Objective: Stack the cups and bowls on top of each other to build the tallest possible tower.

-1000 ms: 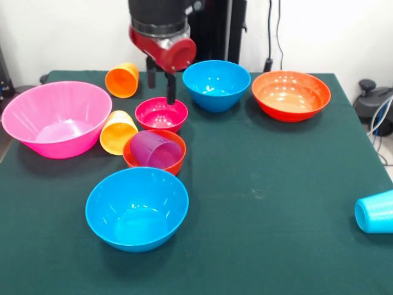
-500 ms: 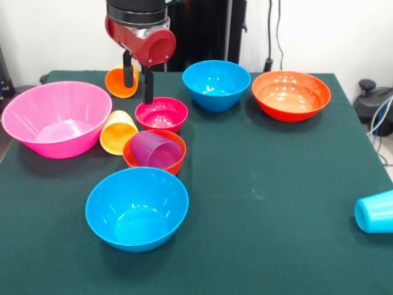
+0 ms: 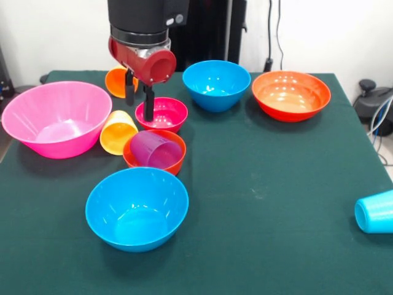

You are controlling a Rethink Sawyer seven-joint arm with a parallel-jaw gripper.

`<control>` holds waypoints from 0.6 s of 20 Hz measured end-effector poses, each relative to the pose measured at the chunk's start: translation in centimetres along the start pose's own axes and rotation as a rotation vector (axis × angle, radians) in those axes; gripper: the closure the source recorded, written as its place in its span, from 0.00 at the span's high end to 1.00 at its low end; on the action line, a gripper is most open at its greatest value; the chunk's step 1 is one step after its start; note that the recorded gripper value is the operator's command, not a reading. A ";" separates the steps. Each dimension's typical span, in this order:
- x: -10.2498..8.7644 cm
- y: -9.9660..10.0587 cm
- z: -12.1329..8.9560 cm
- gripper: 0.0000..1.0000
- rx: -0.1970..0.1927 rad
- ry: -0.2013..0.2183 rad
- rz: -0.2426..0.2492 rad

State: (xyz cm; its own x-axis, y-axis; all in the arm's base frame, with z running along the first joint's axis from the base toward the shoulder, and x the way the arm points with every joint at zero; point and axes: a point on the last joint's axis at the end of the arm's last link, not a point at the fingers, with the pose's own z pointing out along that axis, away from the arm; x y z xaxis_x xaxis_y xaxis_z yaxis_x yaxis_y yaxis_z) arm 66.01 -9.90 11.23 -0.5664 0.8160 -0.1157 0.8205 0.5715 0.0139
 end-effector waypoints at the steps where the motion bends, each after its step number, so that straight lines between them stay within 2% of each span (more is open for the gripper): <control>1: 0.1 -0.1 0.1 1.00 0.001 0.003 0.002; 7: 0.9 -1.1 1.2 1.00 0.028 0.023 0.013; 12: 0.9 -1.2 1.3 1.00 0.031 0.024 0.014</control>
State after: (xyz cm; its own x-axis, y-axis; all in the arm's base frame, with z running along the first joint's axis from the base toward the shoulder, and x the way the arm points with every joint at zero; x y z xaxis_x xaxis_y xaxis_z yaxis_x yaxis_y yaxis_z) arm 64.65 -9.98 9.80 -0.5558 0.8262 -0.0917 0.8304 0.5569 -0.0153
